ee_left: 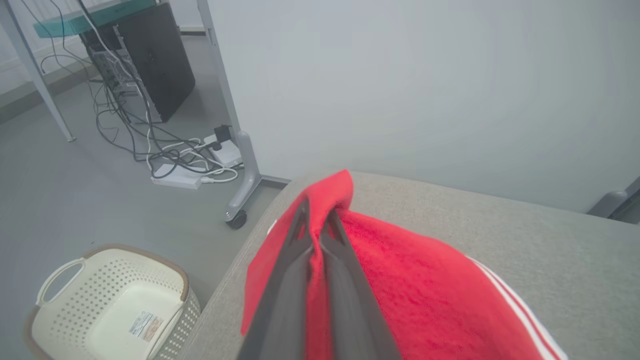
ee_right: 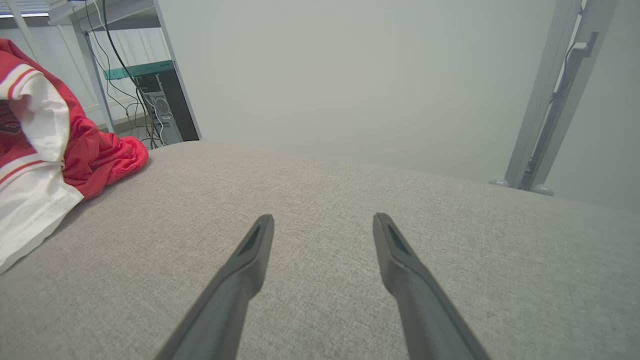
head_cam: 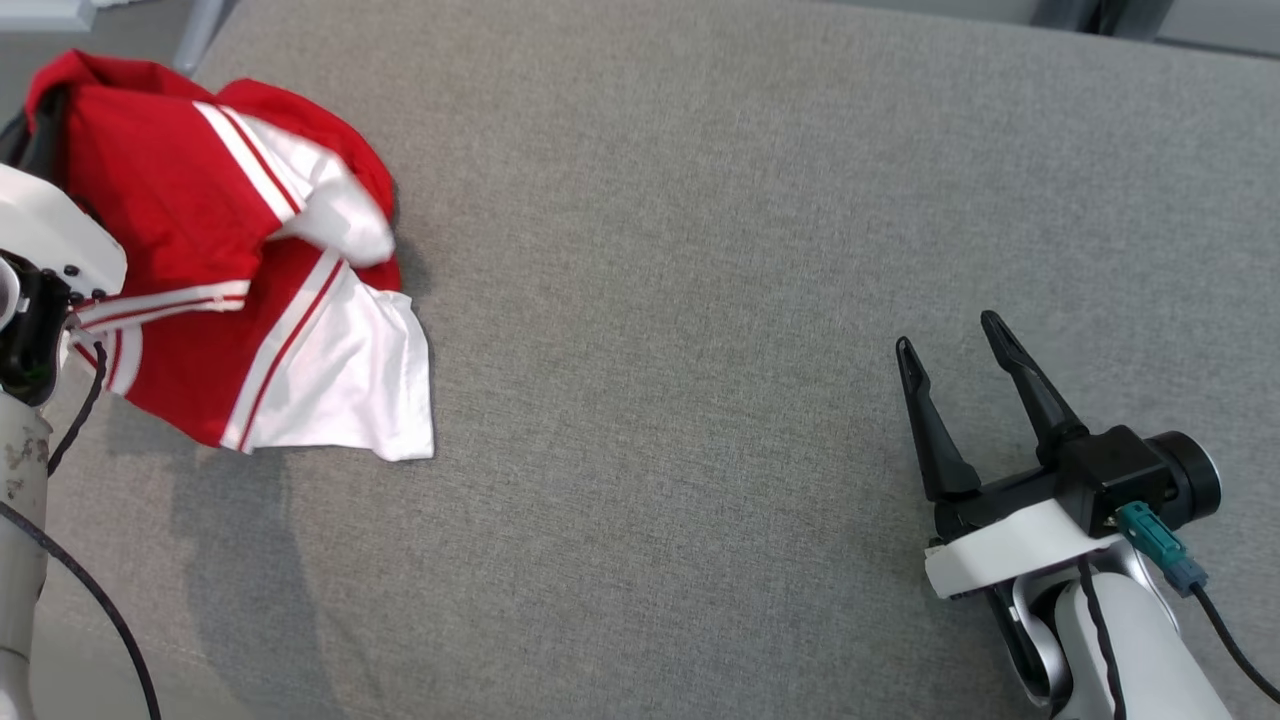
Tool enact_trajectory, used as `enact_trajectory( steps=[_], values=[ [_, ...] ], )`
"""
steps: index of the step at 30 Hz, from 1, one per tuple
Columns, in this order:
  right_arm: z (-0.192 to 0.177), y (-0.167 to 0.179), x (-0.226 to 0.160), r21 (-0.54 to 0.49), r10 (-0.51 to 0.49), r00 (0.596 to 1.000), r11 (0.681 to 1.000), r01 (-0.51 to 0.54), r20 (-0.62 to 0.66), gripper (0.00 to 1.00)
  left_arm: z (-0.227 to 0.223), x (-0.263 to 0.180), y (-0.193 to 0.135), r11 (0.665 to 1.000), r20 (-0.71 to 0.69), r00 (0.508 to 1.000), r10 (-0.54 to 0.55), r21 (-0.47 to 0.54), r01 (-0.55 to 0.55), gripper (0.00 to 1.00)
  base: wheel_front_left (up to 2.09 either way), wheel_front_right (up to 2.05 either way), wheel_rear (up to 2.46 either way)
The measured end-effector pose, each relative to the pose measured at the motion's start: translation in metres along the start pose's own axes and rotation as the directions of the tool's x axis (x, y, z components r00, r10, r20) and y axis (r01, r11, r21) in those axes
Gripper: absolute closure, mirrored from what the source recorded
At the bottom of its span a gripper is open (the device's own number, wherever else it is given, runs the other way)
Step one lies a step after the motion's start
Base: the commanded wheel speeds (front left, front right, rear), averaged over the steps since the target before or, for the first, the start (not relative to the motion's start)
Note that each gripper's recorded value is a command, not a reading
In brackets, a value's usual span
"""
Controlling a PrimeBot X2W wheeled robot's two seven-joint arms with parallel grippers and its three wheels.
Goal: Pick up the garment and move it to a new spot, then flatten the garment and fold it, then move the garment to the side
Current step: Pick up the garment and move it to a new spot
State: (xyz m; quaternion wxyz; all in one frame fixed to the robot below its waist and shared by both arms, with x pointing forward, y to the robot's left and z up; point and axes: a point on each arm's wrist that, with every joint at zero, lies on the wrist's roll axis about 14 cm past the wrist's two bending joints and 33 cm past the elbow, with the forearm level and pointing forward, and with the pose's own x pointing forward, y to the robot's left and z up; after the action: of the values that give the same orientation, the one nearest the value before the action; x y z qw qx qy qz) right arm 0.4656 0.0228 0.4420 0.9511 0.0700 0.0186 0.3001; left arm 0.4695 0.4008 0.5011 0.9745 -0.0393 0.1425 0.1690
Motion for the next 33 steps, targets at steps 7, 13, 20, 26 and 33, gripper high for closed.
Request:
enact_trajectory(
  steps=[7,13,20,26,33],
  values=[
    [0.03,0.006,-0.011,-0.013,-0.006,0.999,1.0,0.007,0.052,0.0,0.096,-0.029,-0.021,0.996,0.369,0.926,-0.081,-0.001,0.087,1.0,0.0,0.0,0.0],
    [0.061,0.008,-0.021,-0.013,-0.019,0.992,1.0,0.021,0.121,0.0,0.179,-0.078,-0.044,0.986,0.647,0.746,-0.158,0.06,0.156,1.0,0.0,0.0,0.0],
    [0.084,-0.003,-0.038,-0.026,-0.067,0.983,0.997,0.072,0.17,0.0,0.22,-0.131,-0.101,0.936,0.786,0.553,-0.278,0.091,0.341,1.0,0.0,0.0,0.0],
    [0.105,-0.029,-0.06,-0.039,-0.155,0.963,0.985,0.168,0.221,0.0,0.228,-0.166,-0.161,0.851,0.824,0.419,-0.381,0.136,0.506,1.0,0.0,0.0,0.0],
    [0.126,-0.067,-0.099,-0.058,-0.285,0.918,0.948,0.312,0.274,0.0,0.226,-0.204,-0.237,0.697,0.817,0.301,-0.491,0.162,0.698,1.0,0.0,0.0,0.0]
  ],
)
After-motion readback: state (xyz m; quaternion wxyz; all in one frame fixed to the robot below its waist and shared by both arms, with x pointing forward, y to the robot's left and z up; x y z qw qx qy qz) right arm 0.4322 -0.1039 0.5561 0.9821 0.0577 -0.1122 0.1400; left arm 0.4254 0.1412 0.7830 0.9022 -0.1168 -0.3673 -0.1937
